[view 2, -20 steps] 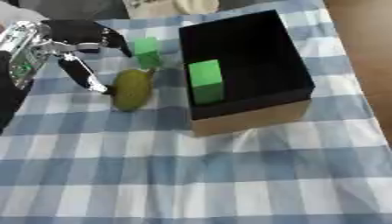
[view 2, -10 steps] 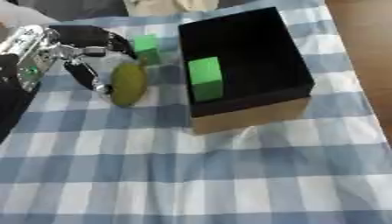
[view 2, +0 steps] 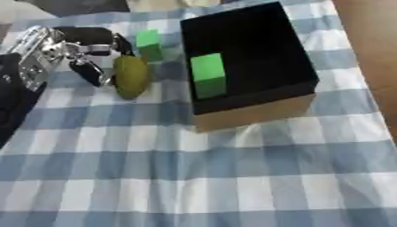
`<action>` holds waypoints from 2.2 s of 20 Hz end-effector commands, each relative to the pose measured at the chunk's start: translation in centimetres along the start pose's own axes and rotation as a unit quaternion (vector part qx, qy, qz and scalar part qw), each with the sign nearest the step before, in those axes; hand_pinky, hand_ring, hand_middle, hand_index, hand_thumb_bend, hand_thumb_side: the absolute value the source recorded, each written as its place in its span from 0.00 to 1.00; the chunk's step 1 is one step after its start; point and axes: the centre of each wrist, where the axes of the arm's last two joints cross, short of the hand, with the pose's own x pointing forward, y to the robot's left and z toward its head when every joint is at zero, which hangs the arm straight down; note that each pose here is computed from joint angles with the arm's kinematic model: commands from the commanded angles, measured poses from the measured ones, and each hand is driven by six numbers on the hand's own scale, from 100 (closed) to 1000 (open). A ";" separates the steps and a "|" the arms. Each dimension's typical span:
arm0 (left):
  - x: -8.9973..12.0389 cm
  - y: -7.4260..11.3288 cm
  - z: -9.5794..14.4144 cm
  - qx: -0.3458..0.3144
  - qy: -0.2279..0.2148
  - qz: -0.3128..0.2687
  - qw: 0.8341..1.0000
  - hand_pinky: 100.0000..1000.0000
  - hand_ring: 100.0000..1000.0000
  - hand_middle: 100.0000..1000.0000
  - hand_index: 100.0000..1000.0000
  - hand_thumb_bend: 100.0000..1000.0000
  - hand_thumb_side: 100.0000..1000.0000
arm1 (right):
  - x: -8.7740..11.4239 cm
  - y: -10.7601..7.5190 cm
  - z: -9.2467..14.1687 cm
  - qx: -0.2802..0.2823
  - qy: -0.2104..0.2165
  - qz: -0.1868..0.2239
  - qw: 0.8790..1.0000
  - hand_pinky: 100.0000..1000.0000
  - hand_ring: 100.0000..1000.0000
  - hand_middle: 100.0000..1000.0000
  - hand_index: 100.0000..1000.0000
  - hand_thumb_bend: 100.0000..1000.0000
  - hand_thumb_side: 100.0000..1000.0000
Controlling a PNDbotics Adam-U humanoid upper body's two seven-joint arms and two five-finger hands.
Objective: Pick up objects on the table and place them in the box.
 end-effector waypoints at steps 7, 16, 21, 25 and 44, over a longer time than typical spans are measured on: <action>-0.9 3.1 2.6 -0.066 -0.122 -0.110 0.984 0.68 0.59 0.48 0.58 0.00 0.09 | 0.2 -0.4 -0.2 0.003 0.004 0.006 1.000 0.93 1.00 0.41 0.90 0.00 0.41; -1.6 3.8 4.0 -0.022 -0.116 -0.109 0.987 0.66 0.55 0.42 0.52 0.00 0.09 | 0.2 -0.7 -0.2 0.002 0.011 0.002 1.000 0.92 1.00 0.41 0.90 0.00 0.41; -0.9 5.4 4.4 0.016 -0.132 -0.119 0.984 0.66 0.54 0.41 0.51 0.00 0.10 | 0.2 -0.8 -0.1 0.002 0.012 0.003 1.000 0.92 1.00 0.41 0.90 0.00 0.41; 0.4 7.5 4.1 0.059 -0.151 -0.119 0.980 0.66 0.54 0.41 0.51 0.00 0.11 | 0.2 -0.8 -0.2 -0.001 0.011 0.002 1.000 0.92 1.00 0.42 0.90 0.00 0.41; 6.5 9.6 -2.5 0.180 -0.159 -0.087 0.967 0.65 0.54 0.42 0.53 0.00 0.09 | 0.3 -0.1 -1.6 -0.007 -0.007 -0.024 1.000 0.92 1.00 0.42 0.90 0.00 0.41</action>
